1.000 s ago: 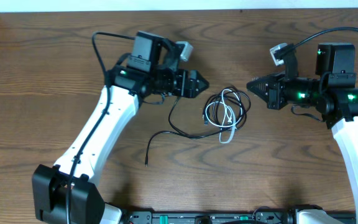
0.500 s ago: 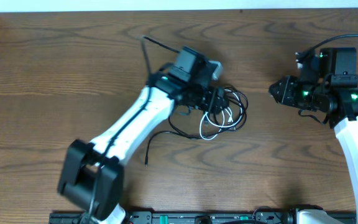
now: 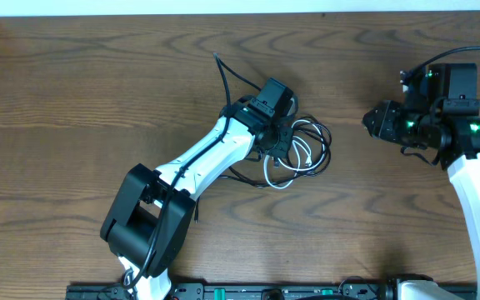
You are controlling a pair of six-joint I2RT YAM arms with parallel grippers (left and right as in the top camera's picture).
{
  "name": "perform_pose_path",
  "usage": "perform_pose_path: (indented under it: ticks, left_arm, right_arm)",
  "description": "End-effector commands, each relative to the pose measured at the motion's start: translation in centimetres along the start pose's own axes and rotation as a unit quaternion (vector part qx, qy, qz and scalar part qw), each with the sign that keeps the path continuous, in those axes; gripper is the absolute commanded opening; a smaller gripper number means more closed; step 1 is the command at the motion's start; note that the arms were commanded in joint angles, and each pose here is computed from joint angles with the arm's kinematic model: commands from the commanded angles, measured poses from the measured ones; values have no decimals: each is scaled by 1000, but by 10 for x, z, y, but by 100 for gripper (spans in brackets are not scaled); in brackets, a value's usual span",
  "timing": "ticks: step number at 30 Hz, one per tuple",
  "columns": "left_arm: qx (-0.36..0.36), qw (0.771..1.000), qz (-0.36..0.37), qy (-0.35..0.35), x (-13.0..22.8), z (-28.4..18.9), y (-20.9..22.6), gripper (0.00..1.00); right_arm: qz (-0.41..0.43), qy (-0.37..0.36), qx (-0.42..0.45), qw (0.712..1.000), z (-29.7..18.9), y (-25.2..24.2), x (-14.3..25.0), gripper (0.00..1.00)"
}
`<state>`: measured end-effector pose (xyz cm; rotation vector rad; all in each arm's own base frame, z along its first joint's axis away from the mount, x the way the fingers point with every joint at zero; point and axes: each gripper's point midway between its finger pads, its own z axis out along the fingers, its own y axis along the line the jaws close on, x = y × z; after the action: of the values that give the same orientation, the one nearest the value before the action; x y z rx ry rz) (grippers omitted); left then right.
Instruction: Untangle cables
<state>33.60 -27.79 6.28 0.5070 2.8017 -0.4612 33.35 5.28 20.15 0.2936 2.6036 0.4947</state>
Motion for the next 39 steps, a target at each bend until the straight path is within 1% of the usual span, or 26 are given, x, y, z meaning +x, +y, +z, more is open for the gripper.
perform_pose_path:
  ticks: [1,4,6,8,11,14,19,26,29,31,35,39]
  left_arm:
    - [-24,1000,1,1,4,0,8,8]
    - [-16,1000,3,-26,-10,-18,2,7]
    - [-5,998,9,-64,-26,-45,-7,7]
    - [9,994,16,-110,-42,-78,-18,8]
    - [36,980,29,-195,-61,-139,-35,7]
    - [61,961,34,-268,-68,-199,-48,8]
    - [86,934,44,-344,-65,-266,-59,7]
    - [111,895,55,-428,-67,-328,-69,8]
    - [124,879,35,-459,-70,-351,-66,7]
    - [134,866,12,-481,-72,-368,-61,7]
    - [152,847,-16,-509,-74,-392,-55,7]
    - [177,821,-16,-543,-72,-421,-60,8]
  right_arm:
    - [8,10,2,1000,6,-1,1,44]
    - [8,15,-9,1000,9,3,2,44]
    - [6,19,-19,1000,11,7,3,44]
    - [1,22,-26,999,13,12,4,46]
    - [-11,23,-32,999,17,20,5,48]
    - [-23,25,-39,999,22,29,6,50]
    - [-5,51,-39,998,39,34,13,49]
    - [-10,114,-73,991,72,52,34,48]
    - [-53,128,-114,984,80,67,39,52]
    - [-72,133,-126,980,83,70,42,54]
    - [-70,136,-122,981,91,68,42,56]
    - [-69,146,-130,978,102,70,44,56]
